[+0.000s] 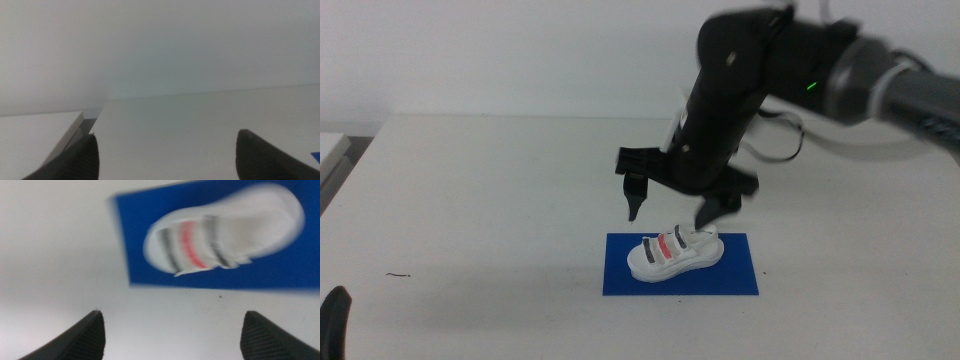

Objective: Use one arm to grab the shoe from the table and place it on the mat.

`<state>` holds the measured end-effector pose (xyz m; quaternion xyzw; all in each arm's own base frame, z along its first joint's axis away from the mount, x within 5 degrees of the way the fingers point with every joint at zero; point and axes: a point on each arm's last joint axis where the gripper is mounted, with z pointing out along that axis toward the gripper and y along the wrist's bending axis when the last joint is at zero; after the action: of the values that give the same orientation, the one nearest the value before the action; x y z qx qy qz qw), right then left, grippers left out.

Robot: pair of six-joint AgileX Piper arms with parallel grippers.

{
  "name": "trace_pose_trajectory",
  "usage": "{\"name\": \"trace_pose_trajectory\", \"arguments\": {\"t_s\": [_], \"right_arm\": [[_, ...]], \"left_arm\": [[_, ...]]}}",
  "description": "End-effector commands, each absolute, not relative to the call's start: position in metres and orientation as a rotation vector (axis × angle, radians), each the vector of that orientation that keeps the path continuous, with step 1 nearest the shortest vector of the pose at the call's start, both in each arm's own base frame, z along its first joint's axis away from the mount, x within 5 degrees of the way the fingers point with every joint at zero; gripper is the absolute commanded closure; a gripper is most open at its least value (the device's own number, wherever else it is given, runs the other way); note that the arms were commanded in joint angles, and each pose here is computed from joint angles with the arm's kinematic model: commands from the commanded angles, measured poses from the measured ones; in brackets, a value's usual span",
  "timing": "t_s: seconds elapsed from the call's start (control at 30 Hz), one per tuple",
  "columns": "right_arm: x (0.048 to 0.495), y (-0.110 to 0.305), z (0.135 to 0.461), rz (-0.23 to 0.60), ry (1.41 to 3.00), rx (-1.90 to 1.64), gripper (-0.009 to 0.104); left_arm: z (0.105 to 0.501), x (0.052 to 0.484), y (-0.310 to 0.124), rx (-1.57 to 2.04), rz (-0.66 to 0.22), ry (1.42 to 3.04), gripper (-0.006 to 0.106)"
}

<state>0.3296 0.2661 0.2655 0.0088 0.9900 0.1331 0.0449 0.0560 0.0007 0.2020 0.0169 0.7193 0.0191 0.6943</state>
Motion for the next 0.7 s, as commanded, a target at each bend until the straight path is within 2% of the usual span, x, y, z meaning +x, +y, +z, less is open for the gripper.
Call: {"name": "trace_pose_trajectory", "arguments": {"t_s": [0.0, 0.1, 0.2, 0.23, 0.33, 0.37, 0.53, 0.6, 0.67], "right_arm": [[0.323, 0.262, 0.286, 0.452, 2.903, -0.550, 0.003], [0.316, 0.265, 0.297, 0.559, 2.878, -0.592, 0.003], [0.316, 0.256, 0.301, 0.551, 2.853, -0.649, 0.003], [0.315, 0.248, 0.302, 0.527, 2.858, -0.635, 0.003], [0.295, 0.213, 0.303, 0.322, 2.878, -0.613, 0.003], [0.289, 0.200, 0.303, 0.284, 2.858, -0.582, 0.003], [0.261, 0.125, 0.302, 0.232, 2.779, -0.343, 0.003], [0.245, 0.095, 0.300, 0.227, 2.687, -0.243, 0.003], [0.225, 0.071, 0.301, 0.251, 2.528, -0.160, 0.003]], "left_arm": [[0.203, 0.056, 0.001, 0.035, 0.037, 1.600, 0.007], [0.203, 0.056, 0.001, 0.035, 0.037, 1.598, 0.007], [0.203, 0.056, 0.001, 0.035, 0.037, 1.598, 0.007], [0.203, 0.056, 0.001, 0.035, 0.037, 1.598, 0.007], [0.203, 0.056, 0.001, 0.035, 0.037, 1.598, 0.007], [0.203, 0.056, 0.001, 0.035, 0.037, 1.598, 0.007], [0.203, 0.056, 0.001, 0.035, 0.037, 1.598, 0.007], [0.203, 0.056, 0.001, 0.035, 0.037, 1.598, 0.007], [0.203, 0.056, 0.001, 0.035, 0.037, 1.598, 0.007]]}}
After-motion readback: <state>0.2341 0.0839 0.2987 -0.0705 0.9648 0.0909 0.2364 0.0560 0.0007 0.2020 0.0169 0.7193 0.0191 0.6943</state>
